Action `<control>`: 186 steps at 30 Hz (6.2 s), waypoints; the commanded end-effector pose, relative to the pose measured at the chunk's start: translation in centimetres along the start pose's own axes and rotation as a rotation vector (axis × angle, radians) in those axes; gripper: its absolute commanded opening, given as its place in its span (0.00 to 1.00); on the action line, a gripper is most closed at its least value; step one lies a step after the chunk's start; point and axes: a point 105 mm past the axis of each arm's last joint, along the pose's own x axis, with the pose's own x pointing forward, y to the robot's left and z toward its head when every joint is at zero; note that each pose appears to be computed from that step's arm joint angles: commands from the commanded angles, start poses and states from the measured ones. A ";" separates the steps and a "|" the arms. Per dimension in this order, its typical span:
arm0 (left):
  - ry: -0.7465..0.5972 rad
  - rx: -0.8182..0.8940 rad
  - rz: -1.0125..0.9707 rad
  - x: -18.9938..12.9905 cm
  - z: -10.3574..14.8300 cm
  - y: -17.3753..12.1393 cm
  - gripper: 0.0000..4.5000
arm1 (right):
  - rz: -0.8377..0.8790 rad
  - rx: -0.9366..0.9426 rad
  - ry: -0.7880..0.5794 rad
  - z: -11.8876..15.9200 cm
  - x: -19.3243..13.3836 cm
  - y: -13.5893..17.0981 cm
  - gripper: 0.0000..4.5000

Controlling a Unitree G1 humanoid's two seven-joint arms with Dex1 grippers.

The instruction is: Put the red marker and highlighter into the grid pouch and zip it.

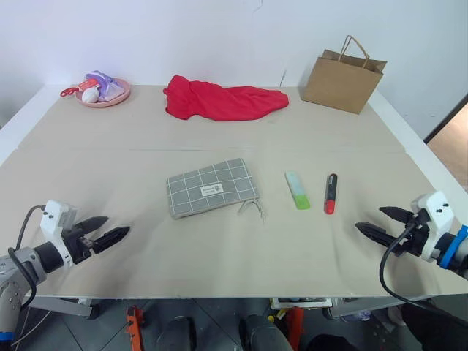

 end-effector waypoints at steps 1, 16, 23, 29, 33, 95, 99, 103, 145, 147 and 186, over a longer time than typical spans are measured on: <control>-0.073 0.032 -0.016 0.1 1.8 -0.3 0.98 | 0.001 -0.037 -0.027 1.2 0.0 -0.2 0.98; -0.174 0.674 -0.068 1.0 5.4 -0.6 1.00 | 0.051 -0.031 -0.053 2.2 1.2 0.4 0.93; -0.210 0.720 -0.070 1.7 5.9 -0.7 1.00 | 0.100 0.014 -0.151 4.5 2.3 1.4 0.32; -0.224 0.730 -0.121 2.5 6.0 -1.6 1.00 | 0.231 -0.024 -0.242 8.0 4.2 4.4 0.02; -0.208 0.817 -0.177 3.4 5.9 -2.6 1.00 | 0.301 -0.105 -0.273 10.5 7.8 7.0 0.02; -0.282 1.308 -0.454 13.6 3.8 -8.2 1.00 | 0.361 -0.629 -0.054 8.1 20.3 14.3 0.02; -0.286 1.310 -0.473 13.7 3.7 -8.5 1.00 | 0.361 -0.628 -0.051 8.0 20.3 14.3 0.02; -0.277 1.290 -0.489 13.7 3.4 -8.7 0.72 | 0.363 -0.624 -0.052 8.0 20.3 14.3 0.00; -0.278 0.427 -0.315 14.5 6.9 -9.7 0.00 | 0.161 -0.045 -0.117 11.6 15.6 10.9 0.99; -0.262 0.438 -0.329 14.6 6.8 -10.1 0.00 | 0.141 -0.063 -0.132 12.1 16.0 10.7 0.99; -0.294 0.419 -0.319 14.2 10.0 -13.1 0.00 | 0.107 -0.157 -0.147 13.1 18.4 11.0 0.99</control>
